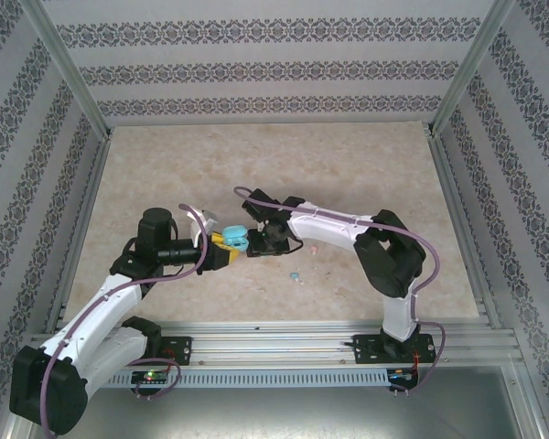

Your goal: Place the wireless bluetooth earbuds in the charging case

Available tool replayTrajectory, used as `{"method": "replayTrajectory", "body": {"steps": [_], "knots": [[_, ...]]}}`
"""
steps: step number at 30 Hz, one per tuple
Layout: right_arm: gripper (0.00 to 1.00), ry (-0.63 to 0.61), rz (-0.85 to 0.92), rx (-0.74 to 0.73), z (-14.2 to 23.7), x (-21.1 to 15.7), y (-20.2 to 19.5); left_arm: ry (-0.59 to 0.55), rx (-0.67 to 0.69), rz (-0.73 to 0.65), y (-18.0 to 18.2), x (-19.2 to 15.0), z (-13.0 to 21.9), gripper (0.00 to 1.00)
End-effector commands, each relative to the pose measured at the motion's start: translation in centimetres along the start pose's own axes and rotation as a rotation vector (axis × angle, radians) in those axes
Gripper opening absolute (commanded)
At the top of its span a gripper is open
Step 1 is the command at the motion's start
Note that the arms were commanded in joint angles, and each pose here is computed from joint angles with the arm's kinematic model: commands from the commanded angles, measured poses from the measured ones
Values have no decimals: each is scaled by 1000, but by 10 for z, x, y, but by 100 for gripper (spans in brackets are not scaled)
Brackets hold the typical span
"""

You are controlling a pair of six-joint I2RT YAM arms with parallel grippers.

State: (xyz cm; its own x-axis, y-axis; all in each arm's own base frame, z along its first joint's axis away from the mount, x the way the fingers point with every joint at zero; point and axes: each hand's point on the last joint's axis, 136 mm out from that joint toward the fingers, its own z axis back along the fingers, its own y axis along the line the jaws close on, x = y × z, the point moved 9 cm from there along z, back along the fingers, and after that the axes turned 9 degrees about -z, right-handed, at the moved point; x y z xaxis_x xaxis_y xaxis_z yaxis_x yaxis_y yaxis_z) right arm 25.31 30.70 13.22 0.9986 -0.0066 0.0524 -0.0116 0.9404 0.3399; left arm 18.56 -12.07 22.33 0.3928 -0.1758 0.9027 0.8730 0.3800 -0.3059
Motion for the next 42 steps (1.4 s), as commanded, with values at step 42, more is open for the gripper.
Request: {"method": "replayTrajectory", "body": {"steps": [42], "knots": [[46,-76,-72,-148,3,-9,-37,-7,9,-9,1,-8,2,0]]}}
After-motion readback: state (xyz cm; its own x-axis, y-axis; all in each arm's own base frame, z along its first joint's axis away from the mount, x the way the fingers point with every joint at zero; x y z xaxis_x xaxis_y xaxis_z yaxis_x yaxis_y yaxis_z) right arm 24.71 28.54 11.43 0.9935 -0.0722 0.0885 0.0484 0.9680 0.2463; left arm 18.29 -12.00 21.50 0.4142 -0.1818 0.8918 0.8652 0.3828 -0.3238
